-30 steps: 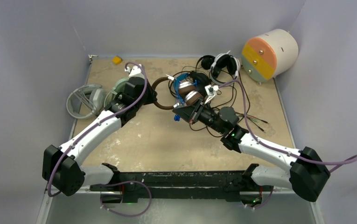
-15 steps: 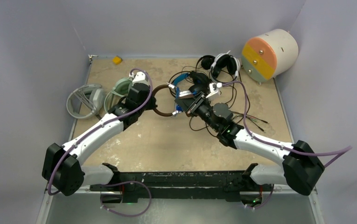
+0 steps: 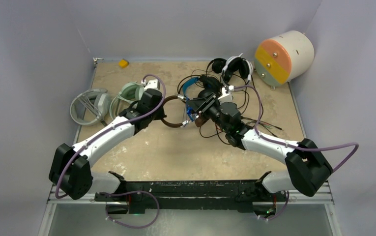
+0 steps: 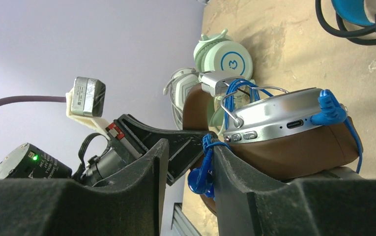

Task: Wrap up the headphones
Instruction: Wrap the headphones cable around the headphones.

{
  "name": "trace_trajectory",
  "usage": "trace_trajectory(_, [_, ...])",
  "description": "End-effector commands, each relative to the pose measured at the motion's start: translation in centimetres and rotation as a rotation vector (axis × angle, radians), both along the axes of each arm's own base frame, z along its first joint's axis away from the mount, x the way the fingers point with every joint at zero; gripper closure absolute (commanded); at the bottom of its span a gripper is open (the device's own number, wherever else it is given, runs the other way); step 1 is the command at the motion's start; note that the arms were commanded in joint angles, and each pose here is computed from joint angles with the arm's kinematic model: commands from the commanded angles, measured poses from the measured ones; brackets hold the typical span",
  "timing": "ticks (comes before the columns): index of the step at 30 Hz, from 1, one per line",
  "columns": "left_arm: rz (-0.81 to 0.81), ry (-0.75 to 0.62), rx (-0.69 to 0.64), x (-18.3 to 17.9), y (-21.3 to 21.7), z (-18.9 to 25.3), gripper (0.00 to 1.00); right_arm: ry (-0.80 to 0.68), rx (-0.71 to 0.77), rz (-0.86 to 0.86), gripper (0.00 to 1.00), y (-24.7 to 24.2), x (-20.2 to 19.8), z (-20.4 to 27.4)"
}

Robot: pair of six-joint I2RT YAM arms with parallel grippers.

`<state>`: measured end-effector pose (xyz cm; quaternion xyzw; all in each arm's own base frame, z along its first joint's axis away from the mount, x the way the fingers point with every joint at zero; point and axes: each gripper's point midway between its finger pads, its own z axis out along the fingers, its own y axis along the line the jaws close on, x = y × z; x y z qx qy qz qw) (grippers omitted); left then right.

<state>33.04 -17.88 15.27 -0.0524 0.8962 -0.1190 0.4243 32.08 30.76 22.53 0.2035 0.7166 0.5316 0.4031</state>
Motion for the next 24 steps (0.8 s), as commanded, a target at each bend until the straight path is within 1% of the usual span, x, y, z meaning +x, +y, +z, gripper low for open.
trace_trajectory(1, [-0.05,-0.024,-0.057,0.5,-2.0,2.5,1.0,-0.032,0.074,-0.047,0.59,-0.6,1.6,2.8])
trace_trajectory(6, [-0.059,0.0,-0.072,0.5,-2.5,2.1,1.0,-0.023,0.071,-0.077,0.58,-1.3,2.2,2.6])
trace_trajectory(9, [-0.071,0.008,-0.075,0.5,-2.8,2.0,1.0,0.014,0.062,-0.105,0.57,-1.8,2.9,2.1])
trace_trajectory(13, [-0.076,0.025,-0.074,0.3,-2.9,1.7,1.0,0.092,0.042,-0.162,0.48,-2.6,3.9,1.7])
trace_trajectory(15, [-0.077,0.033,-0.077,0.3,-3.0,1.8,1.0,0.14,0.031,-0.194,0.47,-2.9,4.3,1.5])
trace_trajectory(16, [-0.079,0.035,-0.08,0.3,-3.1,1.8,1.0,0.178,0.018,-0.219,0.44,-3.2,4.5,1.0])
trace_trajectory(18, [-0.077,0.041,-0.084,0.2,-3.1,1.8,1.0,0.222,0.017,-0.254,0.42,-3.6,4.8,0.9])
trace_trajectory(23, [-0.085,0.049,-0.088,0.3,-3.4,1.5,1.0,0.254,0.032,-0.299,0.28,-4.0,5.3,1.2])
trace_trajectory(24, [-0.087,0.052,-0.088,0.3,-3.5,1.4,1.0,0.26,0.04,-0.303,0.26,-4.0,5.4,1.3])
